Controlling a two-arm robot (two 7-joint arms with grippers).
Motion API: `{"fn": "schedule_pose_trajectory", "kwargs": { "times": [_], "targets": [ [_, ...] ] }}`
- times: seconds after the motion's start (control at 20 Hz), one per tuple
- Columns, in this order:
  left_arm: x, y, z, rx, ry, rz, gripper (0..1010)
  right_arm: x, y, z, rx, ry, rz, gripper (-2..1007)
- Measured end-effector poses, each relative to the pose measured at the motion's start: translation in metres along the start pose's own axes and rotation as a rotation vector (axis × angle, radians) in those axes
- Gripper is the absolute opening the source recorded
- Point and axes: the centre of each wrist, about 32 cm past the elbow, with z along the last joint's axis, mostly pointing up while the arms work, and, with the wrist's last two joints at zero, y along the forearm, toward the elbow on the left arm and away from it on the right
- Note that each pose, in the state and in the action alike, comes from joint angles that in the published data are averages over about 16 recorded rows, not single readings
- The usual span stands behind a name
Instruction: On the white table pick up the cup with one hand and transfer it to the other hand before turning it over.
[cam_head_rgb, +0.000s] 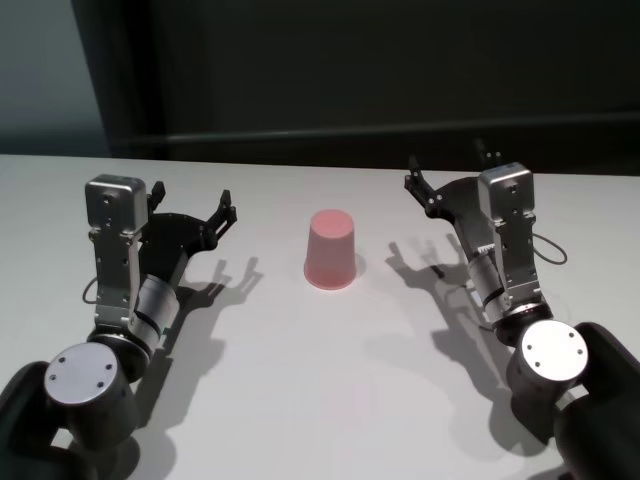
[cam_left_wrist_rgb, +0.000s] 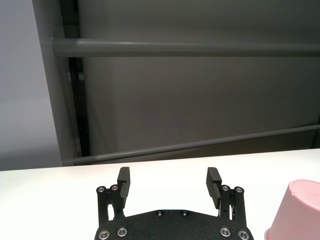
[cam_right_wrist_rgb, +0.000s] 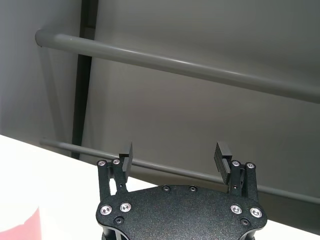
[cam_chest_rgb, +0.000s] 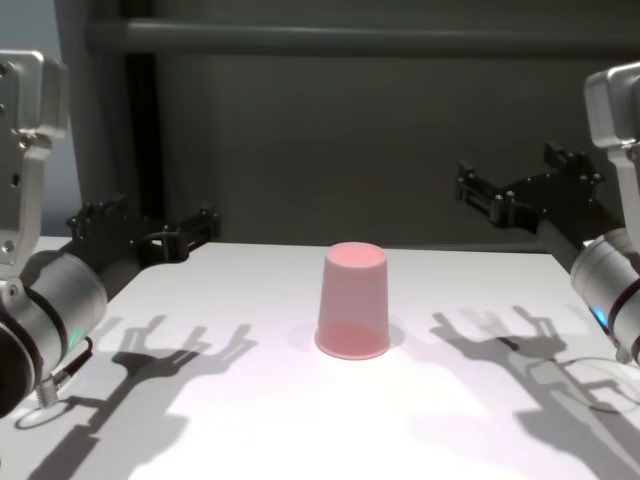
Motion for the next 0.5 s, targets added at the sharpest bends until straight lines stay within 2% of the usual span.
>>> {"fn": "schedule_pose_trajectory", "kwargs": {
  "times": [0.5],
  "targets": [
    [0.0, 0.0, 0.0, 0.0, 0.0, 0.0, 1001, 0.0021, -0.0196, 0.0, -0.007, -0.019, -0.053, 1002]
  ]
}}
